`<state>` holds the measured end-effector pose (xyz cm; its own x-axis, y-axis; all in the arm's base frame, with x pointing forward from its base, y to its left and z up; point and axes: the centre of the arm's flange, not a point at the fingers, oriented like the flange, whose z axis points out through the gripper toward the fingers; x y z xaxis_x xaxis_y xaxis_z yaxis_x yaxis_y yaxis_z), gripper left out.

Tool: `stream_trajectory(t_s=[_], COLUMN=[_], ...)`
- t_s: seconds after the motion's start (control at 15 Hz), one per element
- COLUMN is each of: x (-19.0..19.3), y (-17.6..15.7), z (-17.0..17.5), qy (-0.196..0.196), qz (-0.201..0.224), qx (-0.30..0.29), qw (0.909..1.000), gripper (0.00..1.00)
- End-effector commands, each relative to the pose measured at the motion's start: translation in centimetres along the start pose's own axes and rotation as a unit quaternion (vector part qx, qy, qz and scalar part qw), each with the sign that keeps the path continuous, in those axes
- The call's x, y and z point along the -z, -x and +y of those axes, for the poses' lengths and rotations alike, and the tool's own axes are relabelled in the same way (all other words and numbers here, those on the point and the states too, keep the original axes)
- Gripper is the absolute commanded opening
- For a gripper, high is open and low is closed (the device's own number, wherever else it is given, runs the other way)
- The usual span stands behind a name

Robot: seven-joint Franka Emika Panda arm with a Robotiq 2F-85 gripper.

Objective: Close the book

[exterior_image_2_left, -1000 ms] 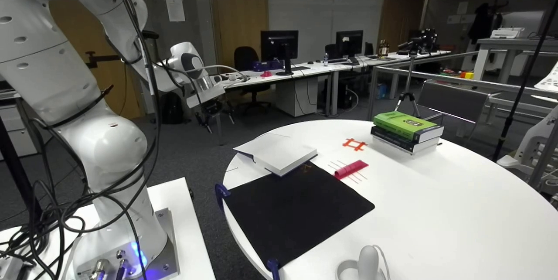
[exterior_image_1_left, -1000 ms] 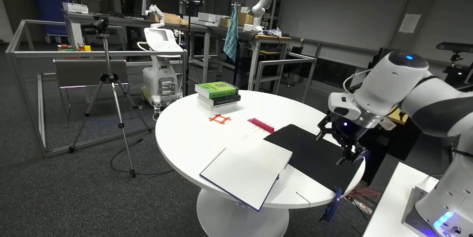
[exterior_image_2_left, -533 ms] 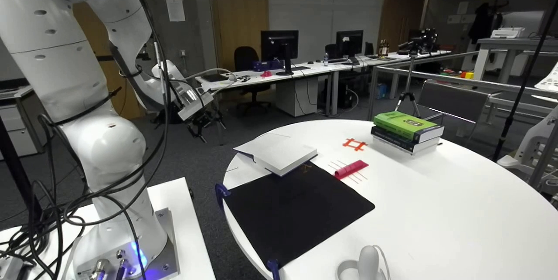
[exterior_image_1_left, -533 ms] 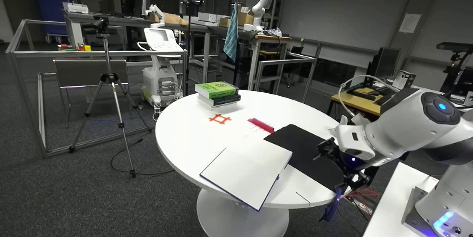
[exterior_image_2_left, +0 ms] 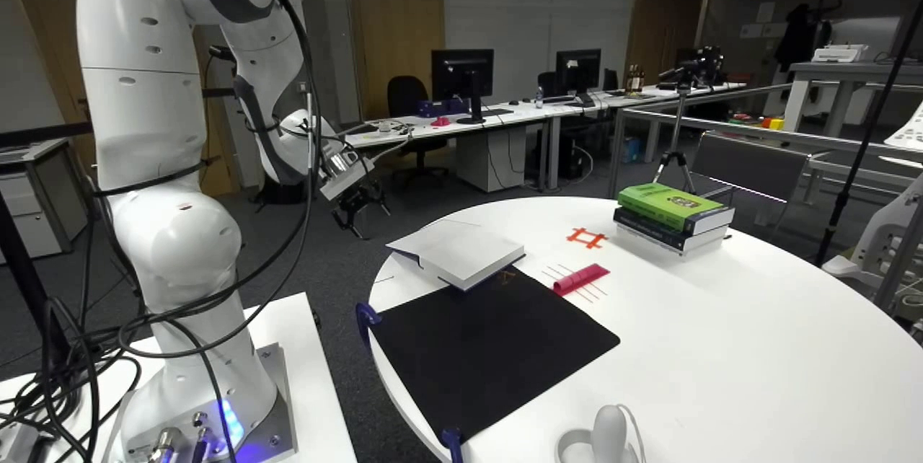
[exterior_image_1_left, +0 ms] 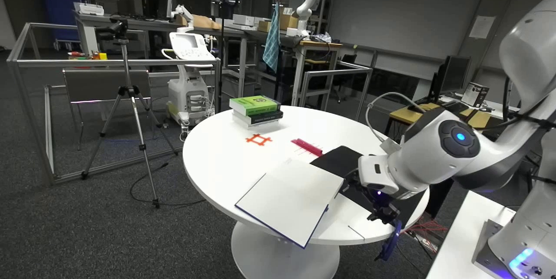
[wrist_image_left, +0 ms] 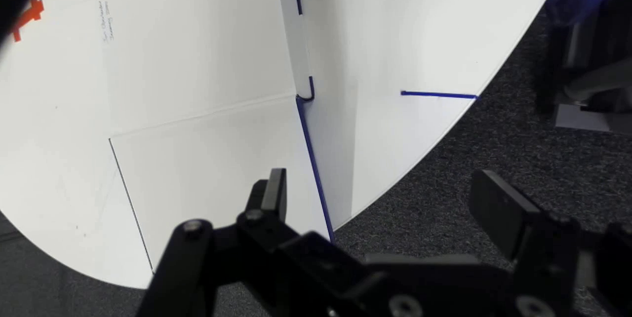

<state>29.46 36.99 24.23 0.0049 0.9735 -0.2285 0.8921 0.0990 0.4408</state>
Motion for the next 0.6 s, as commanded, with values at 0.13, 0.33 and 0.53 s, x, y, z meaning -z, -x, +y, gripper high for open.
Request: stream_trajectory(t_s=[0.13, 0.33, 0.53], x=[-5.0, -4.8, -4.8], y=[-2.0, -0.7, -0.6], z=[1.9, 0.8, 0.3], qy=[-0.04, -0.038, -0.004], qz=[-0.037, -0.024, -0.017], qx=[0.003, -0.003, -0.003], qw=[0.9985, 0.999, 0.9998], gripper=[1.0, 1.0, 1.0])
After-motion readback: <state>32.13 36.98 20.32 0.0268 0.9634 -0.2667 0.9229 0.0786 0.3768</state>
